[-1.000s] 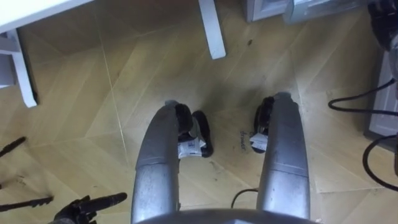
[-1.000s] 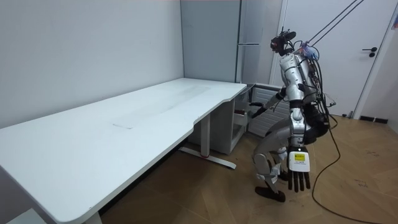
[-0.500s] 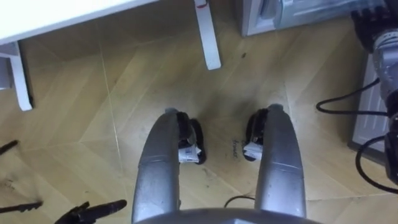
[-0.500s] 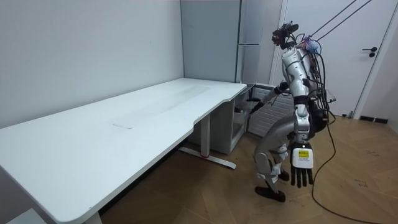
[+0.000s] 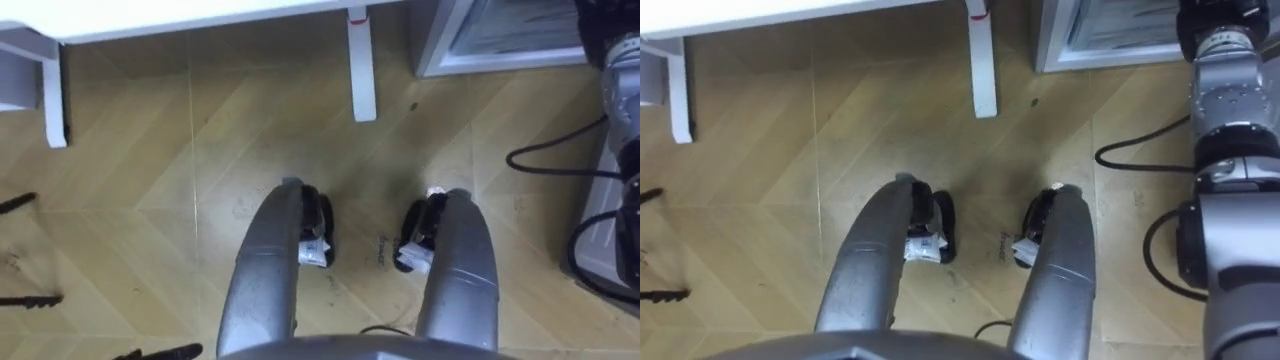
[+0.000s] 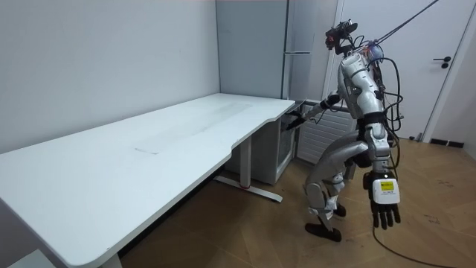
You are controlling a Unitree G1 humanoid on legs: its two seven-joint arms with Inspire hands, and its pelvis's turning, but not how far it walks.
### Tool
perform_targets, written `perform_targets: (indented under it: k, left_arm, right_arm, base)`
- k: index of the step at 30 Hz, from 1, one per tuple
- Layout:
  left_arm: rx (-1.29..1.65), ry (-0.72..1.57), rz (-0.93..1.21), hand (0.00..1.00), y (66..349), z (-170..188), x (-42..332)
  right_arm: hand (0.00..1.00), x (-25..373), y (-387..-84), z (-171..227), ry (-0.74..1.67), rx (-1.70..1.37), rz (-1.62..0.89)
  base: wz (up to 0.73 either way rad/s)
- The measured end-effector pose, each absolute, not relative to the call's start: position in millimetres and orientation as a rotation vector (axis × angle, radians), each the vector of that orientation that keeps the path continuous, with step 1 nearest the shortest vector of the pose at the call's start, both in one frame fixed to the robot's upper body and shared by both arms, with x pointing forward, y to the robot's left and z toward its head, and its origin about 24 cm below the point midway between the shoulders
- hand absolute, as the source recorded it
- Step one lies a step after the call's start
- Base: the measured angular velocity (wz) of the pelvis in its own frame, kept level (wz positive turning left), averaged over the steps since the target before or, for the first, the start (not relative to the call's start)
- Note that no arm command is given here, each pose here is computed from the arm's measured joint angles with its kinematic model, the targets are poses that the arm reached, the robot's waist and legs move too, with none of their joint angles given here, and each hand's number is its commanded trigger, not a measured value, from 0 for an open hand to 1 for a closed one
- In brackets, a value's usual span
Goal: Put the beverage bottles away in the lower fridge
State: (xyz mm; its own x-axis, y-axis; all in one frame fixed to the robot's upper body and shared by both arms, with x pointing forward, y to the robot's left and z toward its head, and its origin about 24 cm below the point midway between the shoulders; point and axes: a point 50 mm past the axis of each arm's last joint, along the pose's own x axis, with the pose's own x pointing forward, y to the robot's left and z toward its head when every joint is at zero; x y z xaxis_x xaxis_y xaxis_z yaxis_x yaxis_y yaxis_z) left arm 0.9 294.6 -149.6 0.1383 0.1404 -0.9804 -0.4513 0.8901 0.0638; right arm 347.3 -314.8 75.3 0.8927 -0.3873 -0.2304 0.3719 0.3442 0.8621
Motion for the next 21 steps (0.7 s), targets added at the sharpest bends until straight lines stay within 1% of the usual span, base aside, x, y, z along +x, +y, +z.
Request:
perform_targets:
  k: [8,21]
  left_arm:
    - [-0.248,1.403,0.405,0.0,288,-152,-2]
    - [-0.222,1.445,0.363,0.0,285,-153,-6]
  right_arm:
    - [0.0,349,-305,69,-0.043,1.138,-0.497]
    - [0.0,340,-310,55,-0.091,1.195,-0.514]
  base:
    - [0.01]
    - [0.03]
